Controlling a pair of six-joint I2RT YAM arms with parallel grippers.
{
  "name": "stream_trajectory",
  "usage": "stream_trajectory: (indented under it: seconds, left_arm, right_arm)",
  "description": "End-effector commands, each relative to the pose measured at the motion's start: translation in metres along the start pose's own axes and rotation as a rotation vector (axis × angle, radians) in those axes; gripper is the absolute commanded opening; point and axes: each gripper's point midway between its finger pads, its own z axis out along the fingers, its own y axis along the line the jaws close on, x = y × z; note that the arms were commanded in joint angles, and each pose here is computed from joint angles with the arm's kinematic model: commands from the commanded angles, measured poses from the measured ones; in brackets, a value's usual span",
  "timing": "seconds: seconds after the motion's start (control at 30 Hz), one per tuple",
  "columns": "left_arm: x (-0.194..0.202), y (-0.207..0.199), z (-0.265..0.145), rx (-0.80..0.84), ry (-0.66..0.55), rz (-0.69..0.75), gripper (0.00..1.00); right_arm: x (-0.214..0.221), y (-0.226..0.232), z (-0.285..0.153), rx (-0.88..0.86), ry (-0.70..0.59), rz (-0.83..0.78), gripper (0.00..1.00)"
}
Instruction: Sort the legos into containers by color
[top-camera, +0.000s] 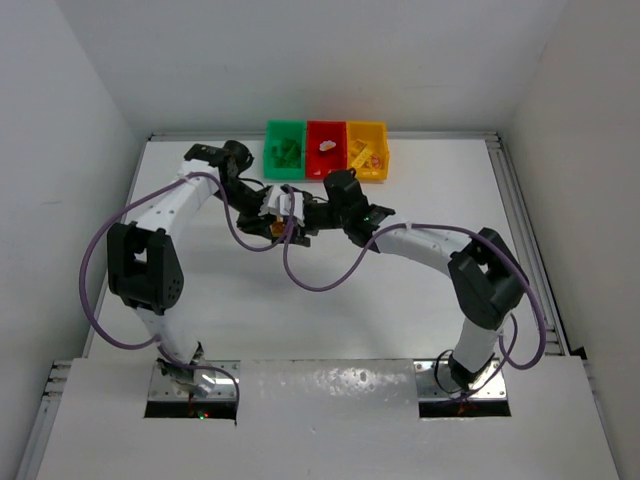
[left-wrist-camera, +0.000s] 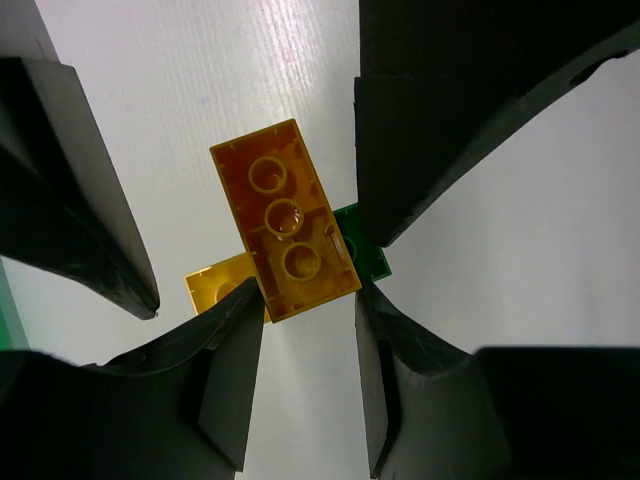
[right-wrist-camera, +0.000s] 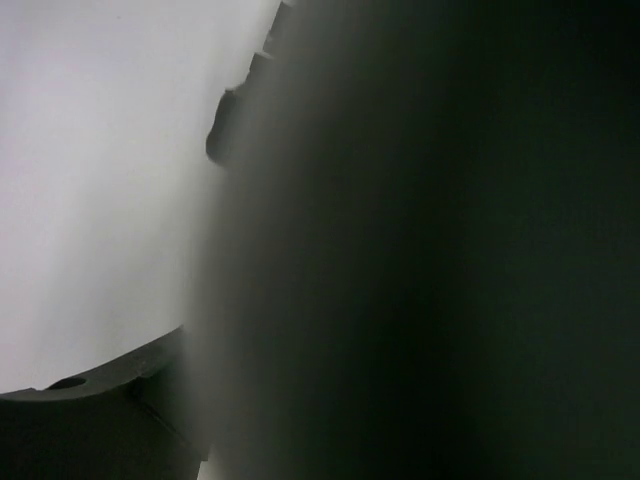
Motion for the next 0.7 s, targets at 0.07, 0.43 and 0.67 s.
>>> stream_trajectory:
  seconds: [0.07,0.43,0.67]
  left_arm:
    - [-0.031,-0.005,-0.001,0.012,-0.083,0.062,0.0]
    - [-0.028,-0.003,-0.001,0.013,-0.074,0.075,0.0]
    - [-0.031,-0.002,-0.002,0.008,-0.074,0.084,0.0]
  right_arm:
    - [0.035,0.009,0.003,-0.04,0.145,0.013,0.7]
    - [0.04,0.023,-0.006,-0.109,0.181,-0.009,0.61]
    - [0.062,0.032,-0.006,-0.117,0.231,-0.005,0.63]
